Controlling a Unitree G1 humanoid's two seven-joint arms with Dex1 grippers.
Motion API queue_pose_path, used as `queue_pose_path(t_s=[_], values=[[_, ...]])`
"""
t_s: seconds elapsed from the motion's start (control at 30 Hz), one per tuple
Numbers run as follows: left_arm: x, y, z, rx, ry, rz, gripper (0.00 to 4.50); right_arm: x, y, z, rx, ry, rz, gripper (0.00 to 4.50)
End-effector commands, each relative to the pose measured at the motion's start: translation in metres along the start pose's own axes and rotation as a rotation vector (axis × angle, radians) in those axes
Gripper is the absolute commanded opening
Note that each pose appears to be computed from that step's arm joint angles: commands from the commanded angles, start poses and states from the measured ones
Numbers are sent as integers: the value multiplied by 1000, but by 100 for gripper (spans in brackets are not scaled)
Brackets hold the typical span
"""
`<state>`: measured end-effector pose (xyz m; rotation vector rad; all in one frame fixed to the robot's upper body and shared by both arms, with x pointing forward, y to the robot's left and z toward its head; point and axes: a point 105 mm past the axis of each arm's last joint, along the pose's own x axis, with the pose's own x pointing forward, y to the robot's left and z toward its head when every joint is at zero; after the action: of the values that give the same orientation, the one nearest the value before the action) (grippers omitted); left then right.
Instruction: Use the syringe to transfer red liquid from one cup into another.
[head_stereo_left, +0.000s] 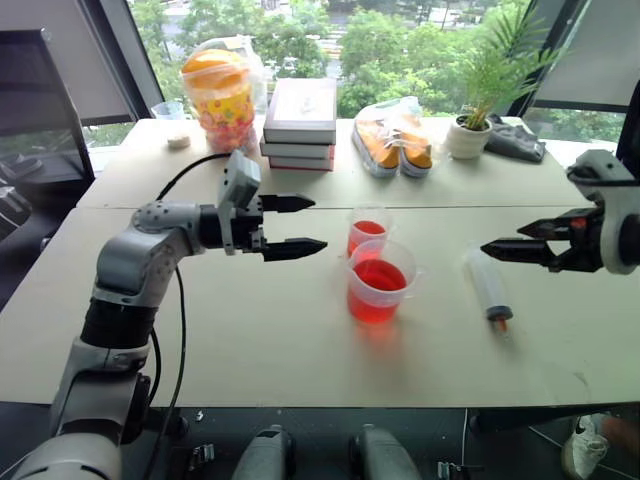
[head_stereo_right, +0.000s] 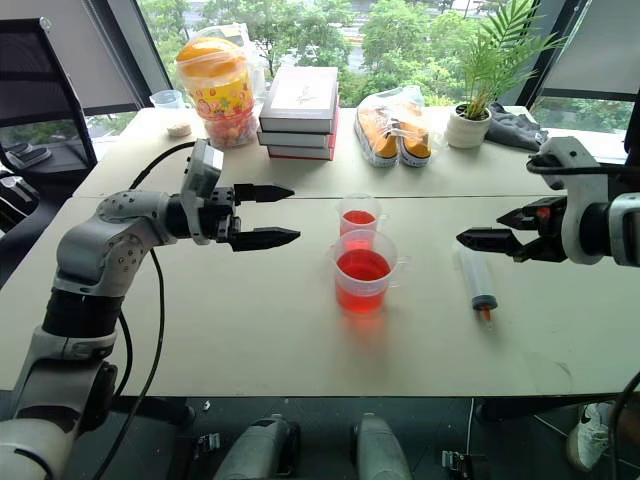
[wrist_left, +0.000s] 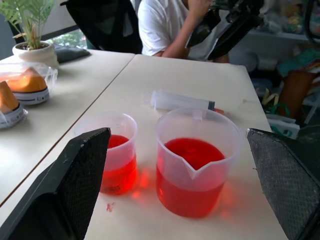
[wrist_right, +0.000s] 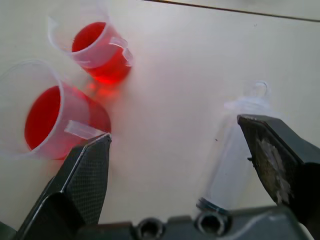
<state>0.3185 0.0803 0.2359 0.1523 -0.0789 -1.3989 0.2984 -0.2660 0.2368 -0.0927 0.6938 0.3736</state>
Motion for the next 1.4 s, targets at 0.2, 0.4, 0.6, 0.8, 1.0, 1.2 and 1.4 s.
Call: queue_pose_path(t_s=[0.2,0.4,0.6,0.8,1.0,1.2,1.4], values=[[9,0,6,50,-26,-34,450,47,-64,-20,104,214,-199,443],[6,-3,4,56,-24,-16,450,75,-75,-39,100,314,-180,443],[5,-4,5,57,-25,10,450,94,-76,-52,80,377,-154,443],[2,-2,5,58,-20,25,450,99,-66,-53,75,404,-109,203],[-2,3,8,67,-17,29,450,88,-52,-26,34,321,-79,152],[-4,15,17,68,-33,36,450,32,-10,81,-106,-294,-25,152],[0,24,21,59,-36,13,450,-52,65,130,-265,-1035,134,152]])
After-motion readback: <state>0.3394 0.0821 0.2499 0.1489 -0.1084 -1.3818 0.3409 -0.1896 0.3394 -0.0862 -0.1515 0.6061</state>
